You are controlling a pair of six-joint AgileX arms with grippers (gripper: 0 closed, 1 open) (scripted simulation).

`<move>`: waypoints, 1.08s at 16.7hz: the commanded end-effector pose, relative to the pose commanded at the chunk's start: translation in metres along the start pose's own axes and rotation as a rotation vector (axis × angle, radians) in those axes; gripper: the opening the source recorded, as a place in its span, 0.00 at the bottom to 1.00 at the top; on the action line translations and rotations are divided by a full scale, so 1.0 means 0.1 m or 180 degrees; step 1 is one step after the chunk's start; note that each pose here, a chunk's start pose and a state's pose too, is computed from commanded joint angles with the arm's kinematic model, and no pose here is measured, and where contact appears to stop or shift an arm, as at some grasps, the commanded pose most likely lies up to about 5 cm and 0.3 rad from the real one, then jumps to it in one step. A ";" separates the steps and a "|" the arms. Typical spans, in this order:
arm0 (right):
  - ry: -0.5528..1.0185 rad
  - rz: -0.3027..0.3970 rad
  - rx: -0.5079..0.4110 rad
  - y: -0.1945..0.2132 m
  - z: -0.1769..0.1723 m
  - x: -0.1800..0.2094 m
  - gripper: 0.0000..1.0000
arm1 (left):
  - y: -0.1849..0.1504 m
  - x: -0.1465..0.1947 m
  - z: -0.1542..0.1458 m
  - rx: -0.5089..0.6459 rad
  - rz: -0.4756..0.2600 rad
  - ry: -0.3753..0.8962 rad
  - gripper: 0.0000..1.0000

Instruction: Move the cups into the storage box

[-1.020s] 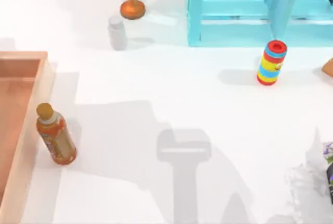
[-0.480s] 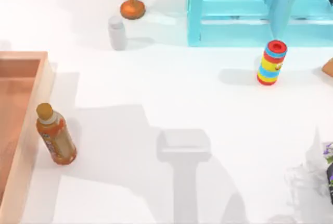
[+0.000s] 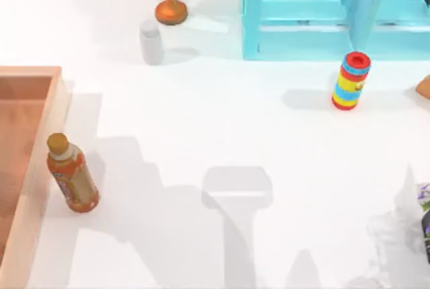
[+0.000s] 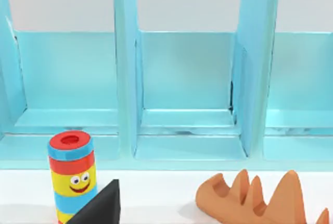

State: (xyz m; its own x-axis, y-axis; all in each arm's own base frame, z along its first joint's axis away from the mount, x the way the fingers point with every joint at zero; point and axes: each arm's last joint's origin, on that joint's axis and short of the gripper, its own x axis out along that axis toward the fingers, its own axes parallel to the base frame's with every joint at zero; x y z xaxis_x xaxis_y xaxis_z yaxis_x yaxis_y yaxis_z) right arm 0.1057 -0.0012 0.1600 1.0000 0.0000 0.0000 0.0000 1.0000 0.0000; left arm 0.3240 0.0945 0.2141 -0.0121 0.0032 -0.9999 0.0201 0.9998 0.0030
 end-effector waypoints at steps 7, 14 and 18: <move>0.0000 0.0000 0.0000 0.00 0.00 0.00 1.00 | 0.00 0.00 0.00 0.0000 0.0000 0.0000 0.30; 0.0000 0.0000 0.0000 0.00 0.00 0.00 1.00 | 0.00 0.00 0.00 0.0000 0.0000 0.0000 0.83; 0.0000 0.0000 0.0000 0.00 0.00 0.00 1.00 | 0.00 0.00 0.00 0.0000 0.0000 0.0000 1.00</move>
State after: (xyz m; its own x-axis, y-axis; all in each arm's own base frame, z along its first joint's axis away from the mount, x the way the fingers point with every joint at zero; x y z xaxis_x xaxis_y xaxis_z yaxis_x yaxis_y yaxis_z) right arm 0.1057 -0.0012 0.1600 1.0000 0.0000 0.0000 0.0000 1.0000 0.0000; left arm 0.3240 0.0945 0.2139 -0.0122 0.0033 -0.9999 0.0200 0.9998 0.0030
